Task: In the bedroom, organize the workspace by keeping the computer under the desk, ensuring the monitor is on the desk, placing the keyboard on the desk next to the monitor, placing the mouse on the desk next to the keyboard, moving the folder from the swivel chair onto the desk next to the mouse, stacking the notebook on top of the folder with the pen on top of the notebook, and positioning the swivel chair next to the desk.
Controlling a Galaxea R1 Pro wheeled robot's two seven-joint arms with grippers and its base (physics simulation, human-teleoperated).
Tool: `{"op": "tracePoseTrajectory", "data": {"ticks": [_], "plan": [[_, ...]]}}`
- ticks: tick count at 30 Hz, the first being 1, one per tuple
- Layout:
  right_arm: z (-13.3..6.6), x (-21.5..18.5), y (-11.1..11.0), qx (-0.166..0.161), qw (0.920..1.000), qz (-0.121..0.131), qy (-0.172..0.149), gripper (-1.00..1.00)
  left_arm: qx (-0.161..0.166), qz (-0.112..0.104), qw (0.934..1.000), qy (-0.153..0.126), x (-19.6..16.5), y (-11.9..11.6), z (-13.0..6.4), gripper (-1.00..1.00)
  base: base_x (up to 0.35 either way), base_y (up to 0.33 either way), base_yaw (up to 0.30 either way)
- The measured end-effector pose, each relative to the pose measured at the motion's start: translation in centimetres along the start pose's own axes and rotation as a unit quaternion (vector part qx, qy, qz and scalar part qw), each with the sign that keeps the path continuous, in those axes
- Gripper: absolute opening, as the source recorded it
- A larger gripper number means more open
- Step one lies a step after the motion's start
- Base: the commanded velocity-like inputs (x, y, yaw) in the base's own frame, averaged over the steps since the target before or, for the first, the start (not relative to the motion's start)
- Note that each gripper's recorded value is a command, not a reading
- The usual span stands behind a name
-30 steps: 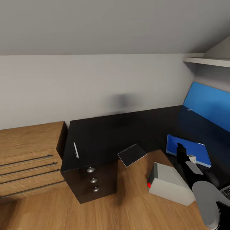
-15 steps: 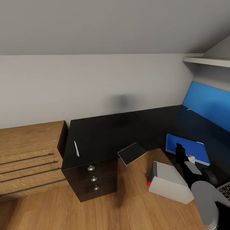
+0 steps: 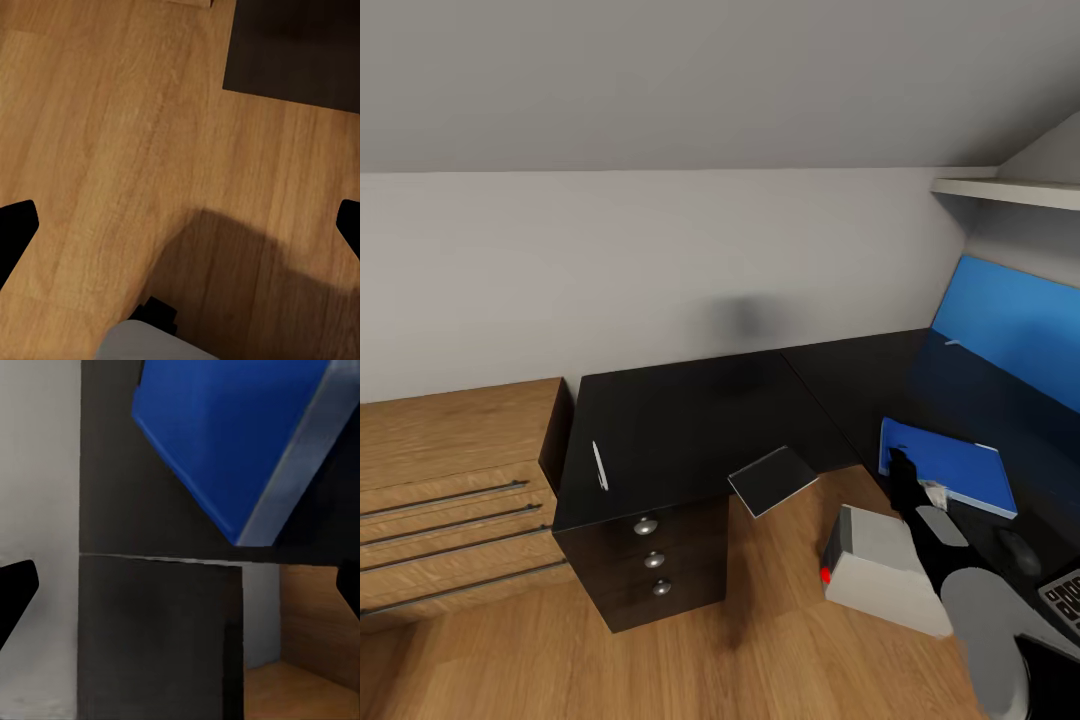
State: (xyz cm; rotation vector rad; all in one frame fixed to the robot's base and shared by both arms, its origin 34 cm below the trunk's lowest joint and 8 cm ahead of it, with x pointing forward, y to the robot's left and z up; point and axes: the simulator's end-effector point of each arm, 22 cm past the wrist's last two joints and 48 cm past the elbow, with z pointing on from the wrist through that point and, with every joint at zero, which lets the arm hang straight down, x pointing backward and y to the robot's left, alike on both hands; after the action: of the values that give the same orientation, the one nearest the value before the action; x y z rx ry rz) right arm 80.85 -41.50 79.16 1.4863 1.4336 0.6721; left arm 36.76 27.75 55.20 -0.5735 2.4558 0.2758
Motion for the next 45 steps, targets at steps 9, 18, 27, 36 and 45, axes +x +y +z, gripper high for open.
{"op": "tracePoseTrajectory", "data": {"ticks": [9,18,27,36,45], "plan": [[-1.3,1.8,-1.0,-0.009,0.9997,-0.019,0.011,1.00,-0.001,0.000,1.0000,0.004,0.3,0.0,-0.1,1.00,0.000,0.000,0.000],[-4.8,4.7,0.9,-0.062,0.9971,-0.039,0.019,1.00,-0.002,0.001,1.0000,0.006,0.5,0.0,-0.1,1.00,0.000,0.000,0.000],[-6.8,10.1,2.5,-0.083,0.9930,-0.060,0.059,1.00,-0.002,0.000,1.0000,0.006,0.5,0.0,-0.1,1.00,0.000,0.000,0.000],[-7.7,12.7,3.3,-0.109,0.9879,-0.065,0.089,1.00,-0.011,-0.011,0.9999,-0.002,-0.4,0.6,0.2,1.00,0.000,0.000,0.000],[-8.7,15.4,4.0,-0.128,0.9837,-0.049,0.116,1.00,-0.052,-0.089,0.9942,-0.030,-4.4,3.4,1.4,1.00,0.000,0.000,0.000]]}}
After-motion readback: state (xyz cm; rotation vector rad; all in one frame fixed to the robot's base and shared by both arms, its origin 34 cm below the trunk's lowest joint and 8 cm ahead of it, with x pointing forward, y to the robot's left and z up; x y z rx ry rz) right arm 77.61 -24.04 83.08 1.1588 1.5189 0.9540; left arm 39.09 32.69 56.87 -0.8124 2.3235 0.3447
